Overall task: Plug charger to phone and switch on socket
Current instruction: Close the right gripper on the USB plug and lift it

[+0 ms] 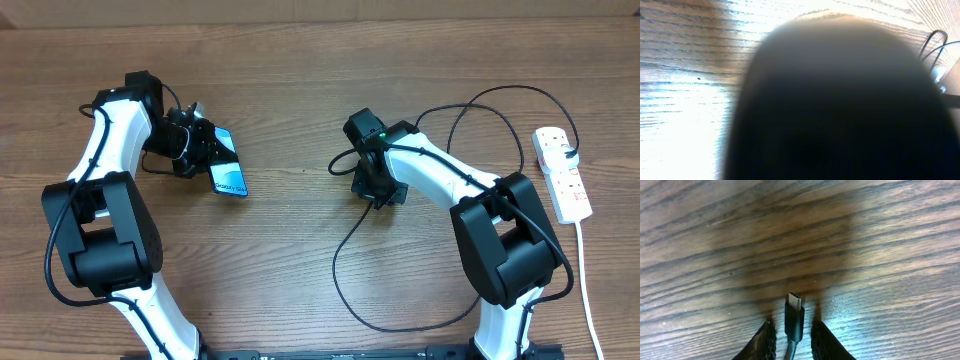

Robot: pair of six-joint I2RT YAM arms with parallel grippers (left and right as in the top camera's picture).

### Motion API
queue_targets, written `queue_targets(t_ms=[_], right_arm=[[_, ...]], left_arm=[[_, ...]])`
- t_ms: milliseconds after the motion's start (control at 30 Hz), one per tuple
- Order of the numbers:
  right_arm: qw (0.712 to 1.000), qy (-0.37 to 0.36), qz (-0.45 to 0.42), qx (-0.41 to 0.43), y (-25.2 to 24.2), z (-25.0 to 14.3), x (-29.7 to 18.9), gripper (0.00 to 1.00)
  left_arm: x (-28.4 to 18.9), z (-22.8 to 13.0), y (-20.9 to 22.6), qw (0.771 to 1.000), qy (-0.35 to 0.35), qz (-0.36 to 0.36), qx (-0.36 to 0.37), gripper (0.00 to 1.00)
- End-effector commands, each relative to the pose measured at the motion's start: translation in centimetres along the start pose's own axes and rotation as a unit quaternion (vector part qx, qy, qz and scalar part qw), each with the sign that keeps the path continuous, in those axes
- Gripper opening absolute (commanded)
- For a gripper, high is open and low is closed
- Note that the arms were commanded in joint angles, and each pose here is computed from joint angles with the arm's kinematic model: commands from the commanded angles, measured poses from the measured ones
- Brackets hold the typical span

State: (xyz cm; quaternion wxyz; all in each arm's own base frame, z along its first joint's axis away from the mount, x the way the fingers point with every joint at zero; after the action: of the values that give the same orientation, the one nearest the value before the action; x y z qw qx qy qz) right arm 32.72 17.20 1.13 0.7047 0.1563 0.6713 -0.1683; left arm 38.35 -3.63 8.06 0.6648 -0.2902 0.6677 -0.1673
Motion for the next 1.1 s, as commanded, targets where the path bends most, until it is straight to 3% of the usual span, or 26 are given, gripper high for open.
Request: queue_targets(t_ms=[0,400,600,800,867,1067], right_arm=[[1.0,-0.007,-0.014,0.012,-0.77,0.38,0.42,0.2],[1.0,-0.001,-0.016,0.012,-0.91,0.16,0.42,0.1],[1.0,-0.001,-0.017,0.012,-0.92,0.15,0.42,0.09],[1.0,-0.001,-0.018,0.011,-0.96,0.12,0.42,0.25],[1.0,0.001,-0.019,0.011,-1.05,0.05,0.4,0.25],[1.0,0.017,-0.016,0.011,-1.03,-0.53,0.39,0.11]], left_arm=[[-0.87,0.28,-0.95,1.0,-0.014,-0.006,0.016,0.04],[-0.87,0.29,-0.95,1.0,-0.014,-0.006,0.016,0.04],[-0.87,0.29,-0.95,1.0,-0.014,-0.006,0.016,0.04],[-0.87,0.27,-0.95,1.0,-0.014,-0.006,0.016,0.04],[-0.87,0.27,-0.95,1.0,-0.014,-0.006,0.016,0.04],[-0.87,0.28,-0.95,1.0,-0.014,-0.006,0.016,0.04]])
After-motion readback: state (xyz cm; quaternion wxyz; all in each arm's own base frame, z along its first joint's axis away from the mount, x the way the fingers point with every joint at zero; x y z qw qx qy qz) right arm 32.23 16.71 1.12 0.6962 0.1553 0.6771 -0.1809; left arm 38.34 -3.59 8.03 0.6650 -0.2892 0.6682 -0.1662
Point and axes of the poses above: each gripper's point midway between its finger pads, its own x axis out along the fingers, its own y axis along the line the jaws close on, z = x × y, the point moved 1 cm from there along -x, back along the fingers, and after that the axes turned 10 degrees about x, right-handed, at the moved point
